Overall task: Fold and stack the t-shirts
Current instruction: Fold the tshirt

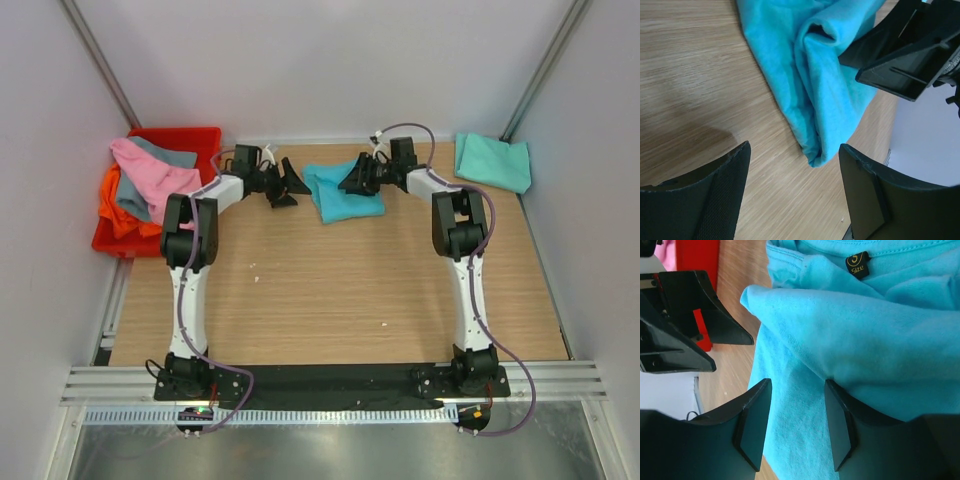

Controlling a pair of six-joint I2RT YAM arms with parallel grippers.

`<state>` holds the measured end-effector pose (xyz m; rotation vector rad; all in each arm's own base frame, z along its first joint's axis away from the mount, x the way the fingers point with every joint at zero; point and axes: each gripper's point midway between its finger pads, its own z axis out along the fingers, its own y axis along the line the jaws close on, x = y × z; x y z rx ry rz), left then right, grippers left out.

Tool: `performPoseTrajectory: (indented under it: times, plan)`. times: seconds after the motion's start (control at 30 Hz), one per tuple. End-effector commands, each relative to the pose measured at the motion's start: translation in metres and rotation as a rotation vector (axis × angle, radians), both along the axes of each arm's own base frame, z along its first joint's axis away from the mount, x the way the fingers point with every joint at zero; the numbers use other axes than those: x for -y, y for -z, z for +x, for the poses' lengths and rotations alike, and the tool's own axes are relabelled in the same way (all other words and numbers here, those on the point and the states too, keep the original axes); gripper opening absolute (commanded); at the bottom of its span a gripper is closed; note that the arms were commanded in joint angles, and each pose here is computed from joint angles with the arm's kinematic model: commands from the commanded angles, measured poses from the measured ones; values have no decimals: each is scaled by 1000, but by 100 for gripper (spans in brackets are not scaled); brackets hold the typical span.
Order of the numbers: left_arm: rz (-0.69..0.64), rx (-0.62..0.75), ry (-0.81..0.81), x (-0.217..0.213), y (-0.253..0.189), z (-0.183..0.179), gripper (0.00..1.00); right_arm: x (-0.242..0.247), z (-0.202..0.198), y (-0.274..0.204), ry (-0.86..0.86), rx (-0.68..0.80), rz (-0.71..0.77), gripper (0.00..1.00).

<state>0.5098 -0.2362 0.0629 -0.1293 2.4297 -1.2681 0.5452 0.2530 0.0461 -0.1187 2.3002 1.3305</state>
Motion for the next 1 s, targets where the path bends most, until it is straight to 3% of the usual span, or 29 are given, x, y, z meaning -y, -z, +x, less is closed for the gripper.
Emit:
performPoseTrajectory:
  times: [0.0,0.33,0.57,0.67,0.8,0.97]
  plan:
    - [-46,23,0,4,-11,7,72,21,-25,28,9,-68,-152,53]
    - [-76,-28,15,3,-9,-18,71,11,-80,21,-69,-91,-200,53]
    - [-77,-57,8,2,2,-24,71,-4,-94,-26,-78,3,-175,53]
    - [-85,-45,14,2,-5,-26,70,7,-89,-67,-71,77,-177,53]
    - [-83,69,18,-3,-55,-28,65,49,-71,-107,4,103,-127,54]
    - [-134,171,47,12,-123,-46,60,124,-49,-100,120,109,-134,56]
